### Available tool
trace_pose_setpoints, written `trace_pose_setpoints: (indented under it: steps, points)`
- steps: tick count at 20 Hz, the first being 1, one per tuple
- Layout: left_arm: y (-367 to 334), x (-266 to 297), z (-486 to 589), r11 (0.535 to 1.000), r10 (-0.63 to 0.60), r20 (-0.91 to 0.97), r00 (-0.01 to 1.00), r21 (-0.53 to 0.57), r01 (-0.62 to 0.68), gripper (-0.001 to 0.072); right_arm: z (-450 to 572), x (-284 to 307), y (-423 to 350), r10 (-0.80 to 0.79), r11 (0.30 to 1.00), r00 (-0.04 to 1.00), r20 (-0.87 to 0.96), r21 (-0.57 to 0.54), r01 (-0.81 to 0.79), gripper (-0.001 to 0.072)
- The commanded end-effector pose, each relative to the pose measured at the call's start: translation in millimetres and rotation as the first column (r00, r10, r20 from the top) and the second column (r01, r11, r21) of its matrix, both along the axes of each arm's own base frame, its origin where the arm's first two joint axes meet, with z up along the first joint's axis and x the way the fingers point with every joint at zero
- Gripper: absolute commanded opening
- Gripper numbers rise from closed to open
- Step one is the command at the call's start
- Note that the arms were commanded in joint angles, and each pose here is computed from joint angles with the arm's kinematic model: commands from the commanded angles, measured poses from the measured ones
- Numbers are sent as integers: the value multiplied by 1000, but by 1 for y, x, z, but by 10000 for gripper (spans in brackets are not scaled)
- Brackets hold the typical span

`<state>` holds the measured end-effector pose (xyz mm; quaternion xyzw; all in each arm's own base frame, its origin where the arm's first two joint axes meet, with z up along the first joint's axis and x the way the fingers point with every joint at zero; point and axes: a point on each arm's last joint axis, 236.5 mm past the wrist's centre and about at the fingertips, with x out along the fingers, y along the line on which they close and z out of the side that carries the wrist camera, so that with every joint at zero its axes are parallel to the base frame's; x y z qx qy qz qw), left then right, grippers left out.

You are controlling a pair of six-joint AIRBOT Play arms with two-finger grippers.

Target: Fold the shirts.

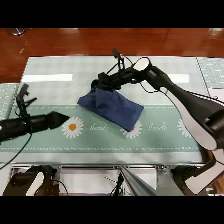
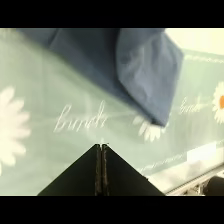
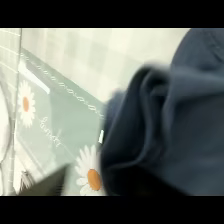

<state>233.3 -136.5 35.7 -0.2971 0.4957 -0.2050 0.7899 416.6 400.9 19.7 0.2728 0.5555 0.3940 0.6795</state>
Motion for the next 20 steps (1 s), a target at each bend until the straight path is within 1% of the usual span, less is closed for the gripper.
trace_pose_setpoints:
  steps: [1, 3, 4, 5, 6, 7, 8, 9, 10, 11, 12, 13, 15, 17, 18, 20]
  points:
    - [3, -3, -22, 999, 41, -21, 999, -1, -41, 22, 7, -4, -3, 68, 997, 996, -59, 51, -65, 626]
    - [6, 4, -21, 998, 66, -2, 998, 3, -65, 22, 35, -9, -46, 118, 992, 991, -70, 50, -115, 625]
    - [7, 6, -21, 997, 72, 3, 997, 4, -72, 22, 49, -14, -74, 145, 989, 988, -59, 15, -144, 626]
    - [8, 8, -20, 997, 79, 9, 997, 5, -79, 22, 59, -22, -112, 171, 982, 985, -35, -75, -174, 625]
    - [9, 9, -20, 997, 83, 13, 996, 6, -83, 22, 65, -30, -155, 181, 960, 983, -9, -217, -179, 625]
    - [9, 10, -20, 996, 84, 15, 996, 6, -84, 22, 69, -35, -195, 150, 926, 988, 23, -353, -133, 626]
    - [10, 11, -20, 996, 88, 18, 996, 7, -88, 22, 73, -40, -233, 88, 885, 994, 62, -464, -50, 626]
    - [10, 12, -19, 996, 92, 21, 996, 7, -92, 22, 76, -48, -269, -4, 840, 994, 112, -540, 64, 626]
    - [11, 13, -19, 995, 97, 27, 995, 8, -98, 22, 74, -57, -298, -123, 799, 978, 170, -568, 199, 626]
    - [12, 15, -18, 994, 105, 34, 994, 9, -105, 22, 65, -67, -319, -248, 761, 945, 213, -561, 326, 626]
    - [14, 18, -18, 993, 114, 43, 993, 11, -114, 22, 50, -81, -332, -380, 724, 895, 234, -526, 446, 625]
    - [15, 21, -17, 992, 123, 53, 991, 12, -124, 22, 29, -97, -334, -490, 696, 844, 219, -484, 530, 626]
    - [18, 25, -15, 990, 139, 69, 988, 14, -140, 22, -22, -130, -311, -634, 692, 767, 98, -371, 619, 625]
    - [19, 26, -15, 989, 144, 73, 987, 14, -145, 22, -62, -150, -282, -690, 702, 721, -57, -292, 649, 625]
    - [19, 26, -15, 989, 144, 73, 987, 14, -145, 22, -74, -153, -270, -688, 713, 719, -95, -273, 646, 625]
    - [19, 26, -15, 989, 144, 72, 987, 14, -145, 22, -88, -153, -248, -648, 753, 749, -139, -265, 602, 626]
